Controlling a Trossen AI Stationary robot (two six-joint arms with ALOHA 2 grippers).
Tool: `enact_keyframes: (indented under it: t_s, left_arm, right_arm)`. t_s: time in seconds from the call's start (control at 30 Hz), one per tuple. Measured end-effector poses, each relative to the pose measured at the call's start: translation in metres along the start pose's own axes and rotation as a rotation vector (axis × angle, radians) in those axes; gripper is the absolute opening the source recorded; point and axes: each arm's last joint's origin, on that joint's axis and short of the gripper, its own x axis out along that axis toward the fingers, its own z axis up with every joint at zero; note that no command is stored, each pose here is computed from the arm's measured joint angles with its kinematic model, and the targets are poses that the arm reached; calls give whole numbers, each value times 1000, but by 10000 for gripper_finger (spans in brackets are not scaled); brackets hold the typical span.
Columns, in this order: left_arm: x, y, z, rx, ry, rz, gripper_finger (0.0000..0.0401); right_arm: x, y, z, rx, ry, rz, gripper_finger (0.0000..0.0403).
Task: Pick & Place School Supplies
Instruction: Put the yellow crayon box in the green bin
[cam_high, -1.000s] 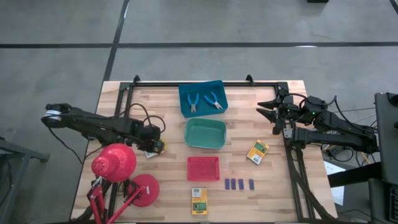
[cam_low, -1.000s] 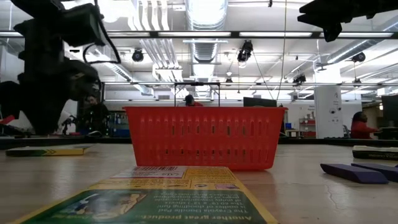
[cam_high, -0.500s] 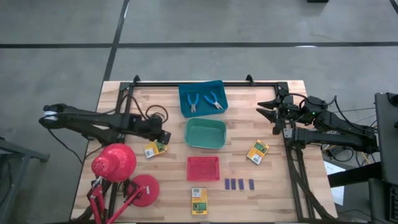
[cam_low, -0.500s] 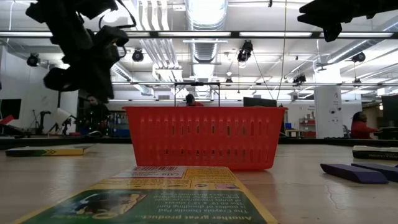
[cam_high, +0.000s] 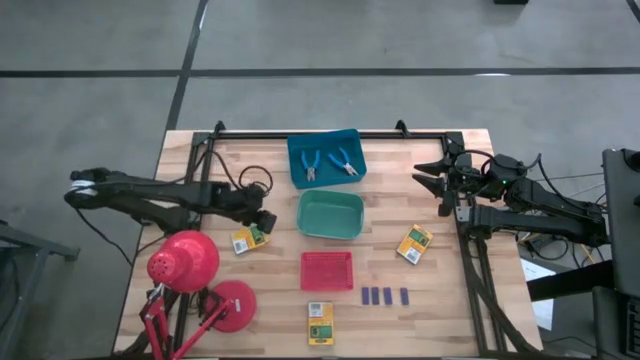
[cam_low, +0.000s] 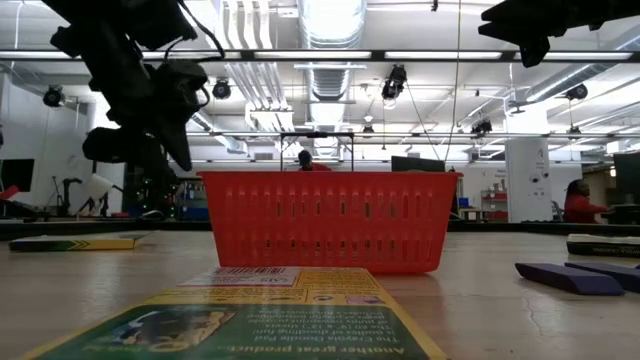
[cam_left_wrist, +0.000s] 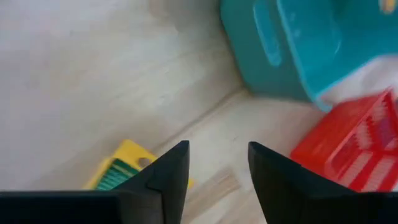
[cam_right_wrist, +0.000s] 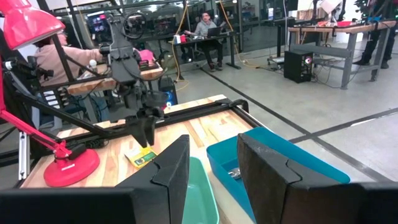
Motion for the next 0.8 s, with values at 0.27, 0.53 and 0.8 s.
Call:
enact_keyframes:
  t_s: [0.27,0.53,0.8]
  left_arm:
    - [5,20,6,46,153,-43,168]
    - [13,54,22,47,228,-195,168]
    - [12,72,34,122,192,-223,168]
  right_arm:
    - [0,0,0,0,0,0,128]
    - [0,0,0,0,0,1,128]
    - [0,0,0,0,0,1,128]
